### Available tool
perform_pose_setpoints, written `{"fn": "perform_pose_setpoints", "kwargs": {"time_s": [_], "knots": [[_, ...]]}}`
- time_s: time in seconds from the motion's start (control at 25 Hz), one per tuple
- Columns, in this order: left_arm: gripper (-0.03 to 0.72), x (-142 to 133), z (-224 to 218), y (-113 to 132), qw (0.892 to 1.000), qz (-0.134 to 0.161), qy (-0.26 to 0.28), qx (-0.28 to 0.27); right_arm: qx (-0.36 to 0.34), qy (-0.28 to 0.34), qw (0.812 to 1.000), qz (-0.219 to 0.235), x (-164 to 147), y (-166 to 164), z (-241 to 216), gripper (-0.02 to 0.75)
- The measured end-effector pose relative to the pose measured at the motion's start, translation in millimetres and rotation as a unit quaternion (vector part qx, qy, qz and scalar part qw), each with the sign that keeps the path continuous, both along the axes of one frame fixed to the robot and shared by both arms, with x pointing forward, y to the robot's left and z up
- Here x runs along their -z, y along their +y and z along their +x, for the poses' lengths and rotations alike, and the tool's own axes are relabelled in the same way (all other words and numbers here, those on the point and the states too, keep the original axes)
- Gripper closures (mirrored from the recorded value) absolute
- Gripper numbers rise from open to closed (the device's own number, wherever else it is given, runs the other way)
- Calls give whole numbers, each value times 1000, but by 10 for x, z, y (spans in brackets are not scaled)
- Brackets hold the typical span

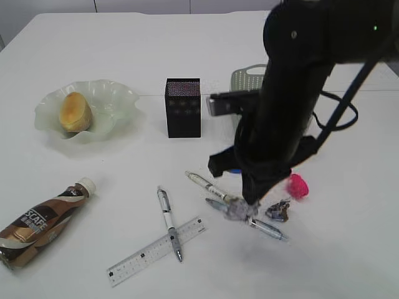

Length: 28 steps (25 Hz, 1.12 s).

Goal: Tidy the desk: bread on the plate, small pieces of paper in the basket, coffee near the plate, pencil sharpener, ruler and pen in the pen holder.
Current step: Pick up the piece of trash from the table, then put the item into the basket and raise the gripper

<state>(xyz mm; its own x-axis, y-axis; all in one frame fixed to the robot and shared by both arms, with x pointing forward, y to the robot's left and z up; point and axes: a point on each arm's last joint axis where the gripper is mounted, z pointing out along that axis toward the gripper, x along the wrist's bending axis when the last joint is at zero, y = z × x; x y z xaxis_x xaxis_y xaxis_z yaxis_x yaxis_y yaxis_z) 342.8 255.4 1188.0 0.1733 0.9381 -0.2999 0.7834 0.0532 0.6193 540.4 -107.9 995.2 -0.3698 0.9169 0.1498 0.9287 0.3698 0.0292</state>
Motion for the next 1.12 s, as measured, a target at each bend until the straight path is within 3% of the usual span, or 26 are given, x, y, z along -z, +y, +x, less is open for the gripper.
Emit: {"fn": "perform_pose_setpoints", "kwargs": {"time_s": [0.36, 0.6, 0.8, 1.12], "knots": [[114, 0, 0, 0, 1000, 0, 0, 0, 18, -170, 985, -5, -849, 16, 421, 743], [116, 0, 0, 0, 1000, 0, 0, 0, 66, -242, 968, 5, -1210, -237, 683, 743], [118, 0, 0, 0, 1000, 0, 0, 0, 110, -255, 961, -5, -1152, -498, 991, 743], [118, 0, 0, 0, 1000, 0, 0, 0, 142, -236, 961, -24, -633, -664, 1449, 743]]}}
